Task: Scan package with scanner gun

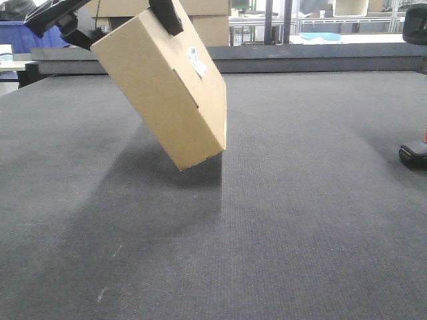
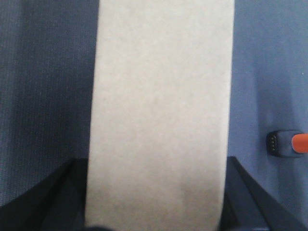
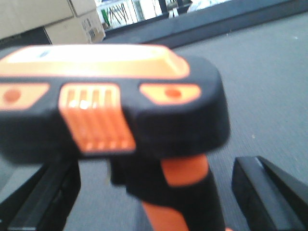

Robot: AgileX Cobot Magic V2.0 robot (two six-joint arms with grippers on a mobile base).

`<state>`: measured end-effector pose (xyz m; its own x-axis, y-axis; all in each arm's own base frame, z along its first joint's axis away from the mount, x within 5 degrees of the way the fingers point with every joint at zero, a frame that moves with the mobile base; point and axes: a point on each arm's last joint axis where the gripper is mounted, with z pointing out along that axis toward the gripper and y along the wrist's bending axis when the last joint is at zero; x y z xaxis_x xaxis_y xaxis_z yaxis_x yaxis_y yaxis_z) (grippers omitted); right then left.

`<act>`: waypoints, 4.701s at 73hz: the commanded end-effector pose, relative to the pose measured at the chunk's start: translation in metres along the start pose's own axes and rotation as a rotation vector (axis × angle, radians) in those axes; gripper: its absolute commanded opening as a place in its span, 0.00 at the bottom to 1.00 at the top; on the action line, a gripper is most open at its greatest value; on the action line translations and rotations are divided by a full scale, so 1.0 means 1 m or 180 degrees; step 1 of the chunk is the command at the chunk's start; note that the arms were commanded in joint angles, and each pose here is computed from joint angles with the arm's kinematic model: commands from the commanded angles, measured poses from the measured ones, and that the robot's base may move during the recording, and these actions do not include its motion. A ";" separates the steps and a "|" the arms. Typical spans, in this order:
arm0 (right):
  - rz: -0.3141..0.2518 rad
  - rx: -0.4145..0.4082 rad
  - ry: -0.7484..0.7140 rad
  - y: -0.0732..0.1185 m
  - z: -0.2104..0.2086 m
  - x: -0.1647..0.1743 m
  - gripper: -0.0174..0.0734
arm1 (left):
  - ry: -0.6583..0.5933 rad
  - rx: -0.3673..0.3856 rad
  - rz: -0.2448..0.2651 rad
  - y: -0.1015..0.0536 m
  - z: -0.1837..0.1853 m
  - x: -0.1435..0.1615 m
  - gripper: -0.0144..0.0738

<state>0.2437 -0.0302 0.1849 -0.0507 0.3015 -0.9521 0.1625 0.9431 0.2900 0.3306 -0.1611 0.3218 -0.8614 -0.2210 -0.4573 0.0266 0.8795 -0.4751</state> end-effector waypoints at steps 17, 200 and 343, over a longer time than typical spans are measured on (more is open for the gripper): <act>0.0001 -0.0030 -0.0191 0.000 0.015 -0.003 0.80 | -0.0080 0.0040 -0.0012 -0.002 -0.002 -0.003 0.04; -0.0442 -0.0032 -0.0551 0.014 0.033 -0.055 0.01 | 0.0019 0.0073 -0.0083 -0.002 -0.002 0.000 0.04; -0.0261 -0.0019 -0.0545 -0.001 0.061 -0.004 0.81 | -0.0028 0.0091 -0.0084 -0.003 -0.002 -0.002 0.04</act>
<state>0.3029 -0.0399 0.1782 0.0771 0.1969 -0.9774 0.1589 0.9653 0.2070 0.3294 -0.1621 0.3216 -0.8694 -0.2272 -0.4388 0.0184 0.8725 -0.4882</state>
